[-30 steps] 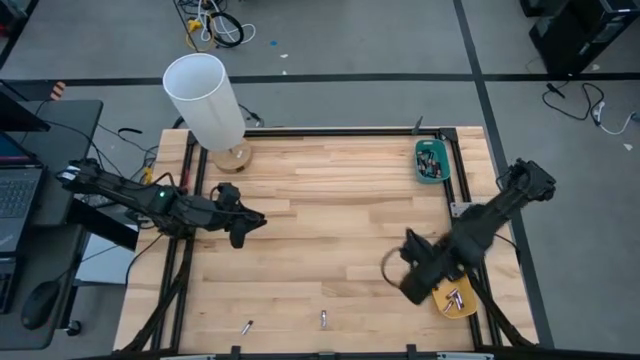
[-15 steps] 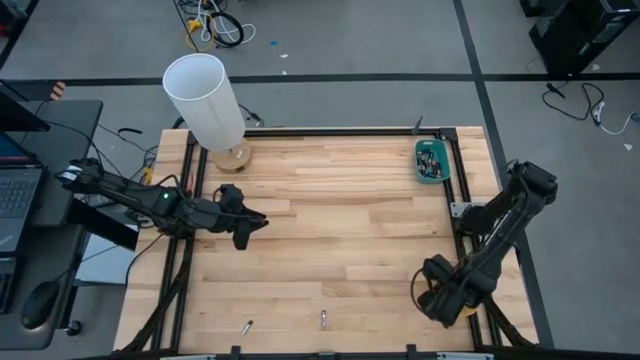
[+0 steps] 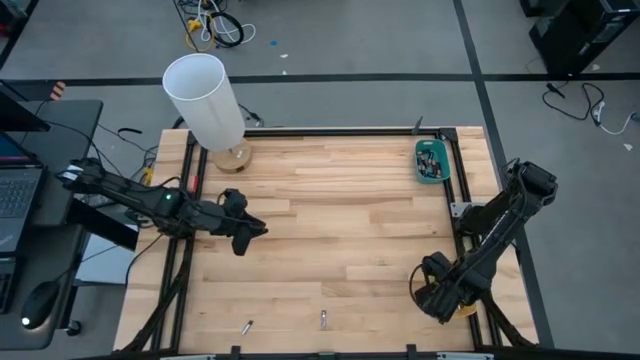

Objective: Sort batteries
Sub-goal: Put the silver battery into the yellow bin

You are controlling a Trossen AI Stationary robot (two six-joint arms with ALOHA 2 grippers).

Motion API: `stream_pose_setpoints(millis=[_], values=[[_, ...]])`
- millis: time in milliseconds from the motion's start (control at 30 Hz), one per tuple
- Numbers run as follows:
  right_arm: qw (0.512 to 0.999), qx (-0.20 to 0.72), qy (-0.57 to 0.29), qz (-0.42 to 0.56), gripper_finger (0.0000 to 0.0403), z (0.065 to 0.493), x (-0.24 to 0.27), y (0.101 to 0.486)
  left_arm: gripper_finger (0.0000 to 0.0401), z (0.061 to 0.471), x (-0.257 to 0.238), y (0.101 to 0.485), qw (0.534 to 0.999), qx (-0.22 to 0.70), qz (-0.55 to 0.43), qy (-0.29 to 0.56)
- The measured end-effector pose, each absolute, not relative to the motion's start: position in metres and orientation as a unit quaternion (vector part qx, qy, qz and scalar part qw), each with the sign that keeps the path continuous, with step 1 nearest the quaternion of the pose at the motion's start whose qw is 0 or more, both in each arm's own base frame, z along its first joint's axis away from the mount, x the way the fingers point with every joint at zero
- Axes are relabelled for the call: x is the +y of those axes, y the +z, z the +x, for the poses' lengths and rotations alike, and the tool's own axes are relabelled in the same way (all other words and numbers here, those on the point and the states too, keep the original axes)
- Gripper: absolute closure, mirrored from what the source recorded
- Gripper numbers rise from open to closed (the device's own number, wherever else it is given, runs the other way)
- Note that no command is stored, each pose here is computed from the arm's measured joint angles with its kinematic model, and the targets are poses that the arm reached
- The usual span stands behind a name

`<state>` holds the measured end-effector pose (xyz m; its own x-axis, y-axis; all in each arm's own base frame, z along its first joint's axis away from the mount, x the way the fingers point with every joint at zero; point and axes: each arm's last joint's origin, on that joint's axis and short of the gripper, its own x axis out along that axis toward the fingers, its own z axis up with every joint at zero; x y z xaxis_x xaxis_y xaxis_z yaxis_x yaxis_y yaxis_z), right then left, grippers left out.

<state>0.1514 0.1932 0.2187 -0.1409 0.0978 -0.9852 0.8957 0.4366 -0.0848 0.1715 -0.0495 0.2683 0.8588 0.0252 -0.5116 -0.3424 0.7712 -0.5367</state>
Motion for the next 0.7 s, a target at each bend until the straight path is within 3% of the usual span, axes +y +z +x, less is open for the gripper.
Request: stream_pose_setpoints(millis=[267, 467, 700], values=[[0.679, 0.503, -0.332, 0.419, 0.0207, 0.195, 0.185, 0.251, 0.0268, 0.184, -0.062, 0.264, 0.918, 0.270, -0.290, 0.028], [0.714, 0.469, -0.247, 0.457, 0.0217, 0.251, 0.178, 0.242, 0.0268, 0.191, -0.065, 0.259, 0.916, 0.277, -0.288, 0.028], [0.687, 0.461, -0.145, 0.543, 0.0219, 0.321, 0.182, 0.198, 0.0268, 0.185, -0.073, 0.255, 0.900, 0.309, -0.306, 0.014]])
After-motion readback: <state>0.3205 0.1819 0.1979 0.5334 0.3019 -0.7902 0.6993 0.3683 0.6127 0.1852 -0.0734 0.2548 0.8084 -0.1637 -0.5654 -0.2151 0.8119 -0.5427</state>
